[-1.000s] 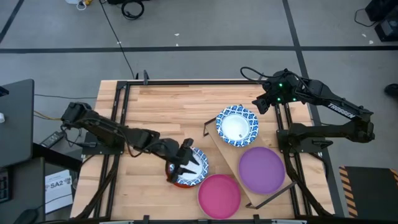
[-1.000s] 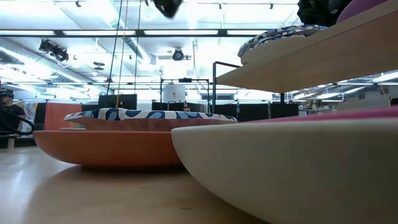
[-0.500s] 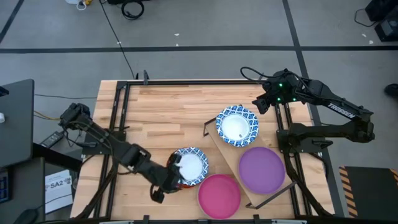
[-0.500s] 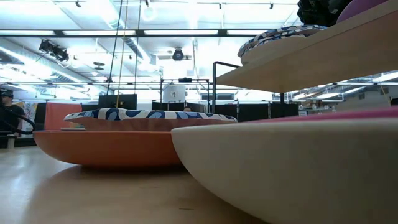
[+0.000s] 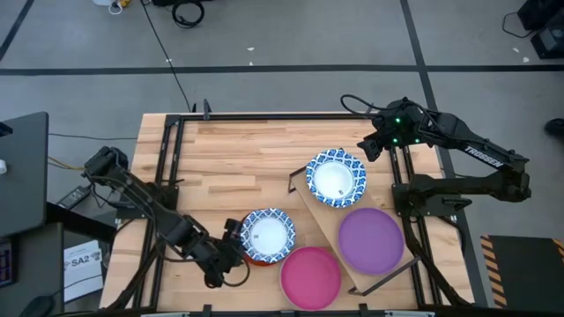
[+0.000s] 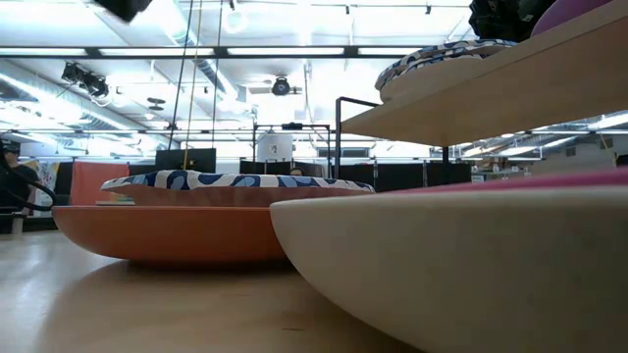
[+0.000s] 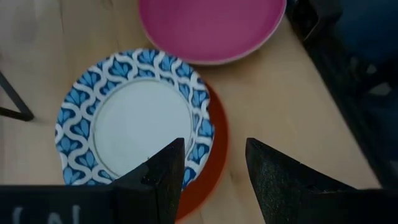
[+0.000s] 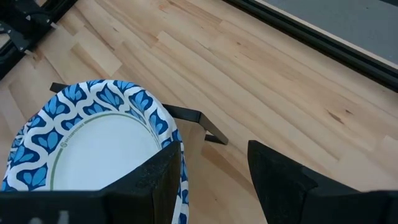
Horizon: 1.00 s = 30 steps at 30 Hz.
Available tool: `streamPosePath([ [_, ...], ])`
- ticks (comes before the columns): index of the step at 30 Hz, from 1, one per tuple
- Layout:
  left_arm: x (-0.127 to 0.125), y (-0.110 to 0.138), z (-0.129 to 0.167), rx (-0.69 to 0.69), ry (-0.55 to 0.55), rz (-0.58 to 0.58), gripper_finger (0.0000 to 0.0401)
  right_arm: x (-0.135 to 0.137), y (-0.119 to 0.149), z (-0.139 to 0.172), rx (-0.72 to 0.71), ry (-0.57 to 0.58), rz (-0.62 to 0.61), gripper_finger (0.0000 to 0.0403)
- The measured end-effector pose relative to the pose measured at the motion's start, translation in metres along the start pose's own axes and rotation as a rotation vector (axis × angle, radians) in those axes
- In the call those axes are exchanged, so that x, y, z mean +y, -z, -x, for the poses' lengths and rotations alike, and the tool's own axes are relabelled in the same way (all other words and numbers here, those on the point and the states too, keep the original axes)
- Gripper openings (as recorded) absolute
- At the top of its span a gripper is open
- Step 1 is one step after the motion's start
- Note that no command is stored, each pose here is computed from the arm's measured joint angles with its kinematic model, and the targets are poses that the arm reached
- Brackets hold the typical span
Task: Place and stack plates onto a shelf
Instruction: Stack the white bowl on top of the white bowls on the shelf
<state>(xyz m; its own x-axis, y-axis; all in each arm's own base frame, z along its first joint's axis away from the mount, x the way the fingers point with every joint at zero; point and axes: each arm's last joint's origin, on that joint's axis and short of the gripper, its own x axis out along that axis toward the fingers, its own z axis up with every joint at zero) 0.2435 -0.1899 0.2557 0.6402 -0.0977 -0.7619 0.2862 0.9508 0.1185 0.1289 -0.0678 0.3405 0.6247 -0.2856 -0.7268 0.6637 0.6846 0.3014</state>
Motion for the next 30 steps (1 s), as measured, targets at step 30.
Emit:
streamPosePath([
  [30, 0.023, 0.059, -0.053, 0.007, -0.017, -0.172, 0.0178, 0.0, 0.0, 0.0, -0.001, 0.002, 0.0, 0.0192],
])
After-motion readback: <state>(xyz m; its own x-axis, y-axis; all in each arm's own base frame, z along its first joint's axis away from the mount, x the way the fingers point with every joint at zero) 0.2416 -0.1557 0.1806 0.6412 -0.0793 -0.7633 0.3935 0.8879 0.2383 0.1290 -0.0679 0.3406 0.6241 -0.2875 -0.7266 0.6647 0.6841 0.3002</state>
